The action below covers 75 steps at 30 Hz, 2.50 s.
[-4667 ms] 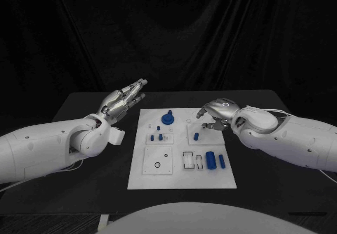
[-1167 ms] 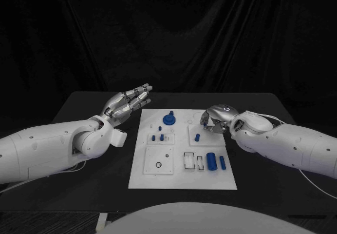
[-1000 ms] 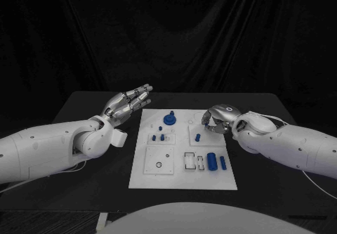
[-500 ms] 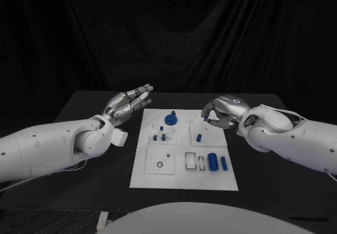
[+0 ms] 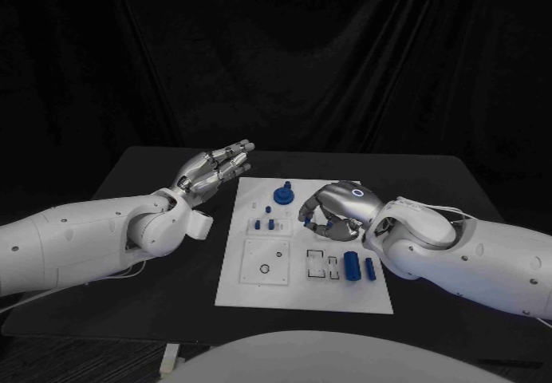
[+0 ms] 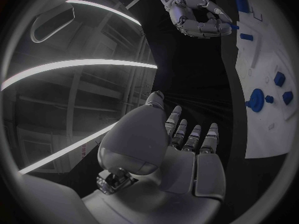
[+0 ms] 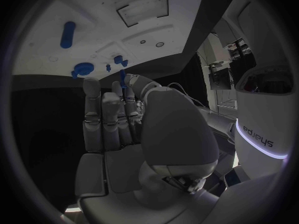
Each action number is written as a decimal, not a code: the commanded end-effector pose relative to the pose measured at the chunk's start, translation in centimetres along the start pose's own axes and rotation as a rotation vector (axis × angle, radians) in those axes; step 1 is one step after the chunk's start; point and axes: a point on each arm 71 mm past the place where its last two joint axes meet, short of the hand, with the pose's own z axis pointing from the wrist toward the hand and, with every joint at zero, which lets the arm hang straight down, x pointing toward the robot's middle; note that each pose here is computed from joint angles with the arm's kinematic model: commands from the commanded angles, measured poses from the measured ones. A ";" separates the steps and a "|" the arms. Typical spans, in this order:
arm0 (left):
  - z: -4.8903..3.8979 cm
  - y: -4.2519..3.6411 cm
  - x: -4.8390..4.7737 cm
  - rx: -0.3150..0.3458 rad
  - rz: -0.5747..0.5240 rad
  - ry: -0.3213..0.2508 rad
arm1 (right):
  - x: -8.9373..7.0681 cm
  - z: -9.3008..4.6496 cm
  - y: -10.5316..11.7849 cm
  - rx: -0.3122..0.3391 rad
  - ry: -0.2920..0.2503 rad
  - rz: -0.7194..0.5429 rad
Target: Assemble the parts on the task board
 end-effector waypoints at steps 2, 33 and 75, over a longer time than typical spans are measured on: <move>-0.07 -0.25 0.04 0.064 -0.007 -0.005 | 1.4 0.5 0.4 0.002 0.036 -0.016; -0.24 0.22 -0.07 0.057 -0.012 -0.004 | 6.9 3.0 3.4 -0.050 0.103 0.048; -0.18 0.48 0.27 0.042 -0.029 0.016 | 8.2 3.3 3.2 -0.023 0.132 0.053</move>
